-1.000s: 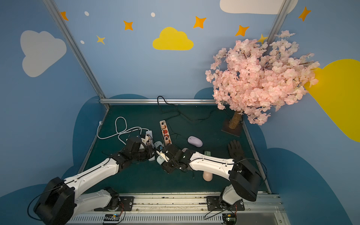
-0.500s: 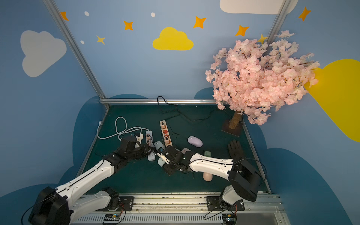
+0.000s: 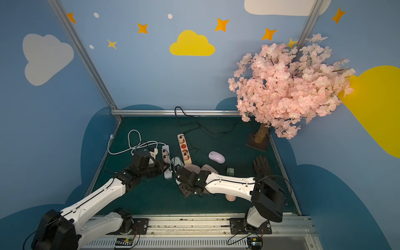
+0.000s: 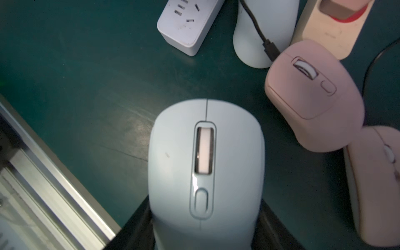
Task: Unplug the wireless mouse
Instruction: Place the mouse at the center of the board.
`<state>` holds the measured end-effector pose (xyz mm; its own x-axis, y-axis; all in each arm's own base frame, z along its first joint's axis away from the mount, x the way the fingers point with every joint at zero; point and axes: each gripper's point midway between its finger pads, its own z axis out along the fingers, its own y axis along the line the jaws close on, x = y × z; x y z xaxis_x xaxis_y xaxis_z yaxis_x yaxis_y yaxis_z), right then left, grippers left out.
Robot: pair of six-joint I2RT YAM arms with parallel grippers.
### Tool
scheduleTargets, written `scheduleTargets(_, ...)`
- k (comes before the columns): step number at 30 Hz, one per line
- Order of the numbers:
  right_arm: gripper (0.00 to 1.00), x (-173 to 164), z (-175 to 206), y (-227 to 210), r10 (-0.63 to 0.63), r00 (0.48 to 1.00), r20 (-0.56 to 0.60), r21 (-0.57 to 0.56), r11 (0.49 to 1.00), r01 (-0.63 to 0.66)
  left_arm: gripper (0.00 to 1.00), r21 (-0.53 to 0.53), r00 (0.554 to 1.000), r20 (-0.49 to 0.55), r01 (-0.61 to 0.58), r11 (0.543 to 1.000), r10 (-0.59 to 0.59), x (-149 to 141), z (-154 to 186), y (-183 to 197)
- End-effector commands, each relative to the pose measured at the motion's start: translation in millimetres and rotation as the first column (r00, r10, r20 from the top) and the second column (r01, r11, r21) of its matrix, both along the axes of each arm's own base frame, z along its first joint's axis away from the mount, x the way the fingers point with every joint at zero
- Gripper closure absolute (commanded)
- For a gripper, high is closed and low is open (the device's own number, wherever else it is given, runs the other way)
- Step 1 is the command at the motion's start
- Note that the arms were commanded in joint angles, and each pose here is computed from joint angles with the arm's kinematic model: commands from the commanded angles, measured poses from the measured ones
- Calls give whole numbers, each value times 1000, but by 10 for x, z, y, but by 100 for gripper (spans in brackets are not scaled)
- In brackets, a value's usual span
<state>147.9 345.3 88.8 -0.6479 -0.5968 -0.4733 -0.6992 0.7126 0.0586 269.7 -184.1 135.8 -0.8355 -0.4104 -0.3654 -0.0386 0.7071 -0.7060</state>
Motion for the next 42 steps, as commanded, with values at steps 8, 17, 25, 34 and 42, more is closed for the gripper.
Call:
scheduleTargets(8,100,-187,-199,-502,-410,911,-42,-213,894,393,96,71,995,14,99,993,-100,-146,30,-70)
scheduleTargets(17,100,-196,-379,-749,-500,856,-129,-208,858,470,96,104,990,15,136,985,-138,-299,-19,-105)
scheduleTargets(25,100,-182,-545,-985,-548,814,-192,-227,832,506,96,112,991,14,129,985,-132,-355,-57,-57)
scheduleTargets(34,99,-175,-611,-1146,-599,773,-210,-237,798,554,96,113,990,2,137,984,-138,-363,-74,-69)
scheduleTargets(42,82,-229,-696,-1153,-603,762,-235,-269,794,545,96,113,990,-6,139,984,-140,-370,-92,-81)
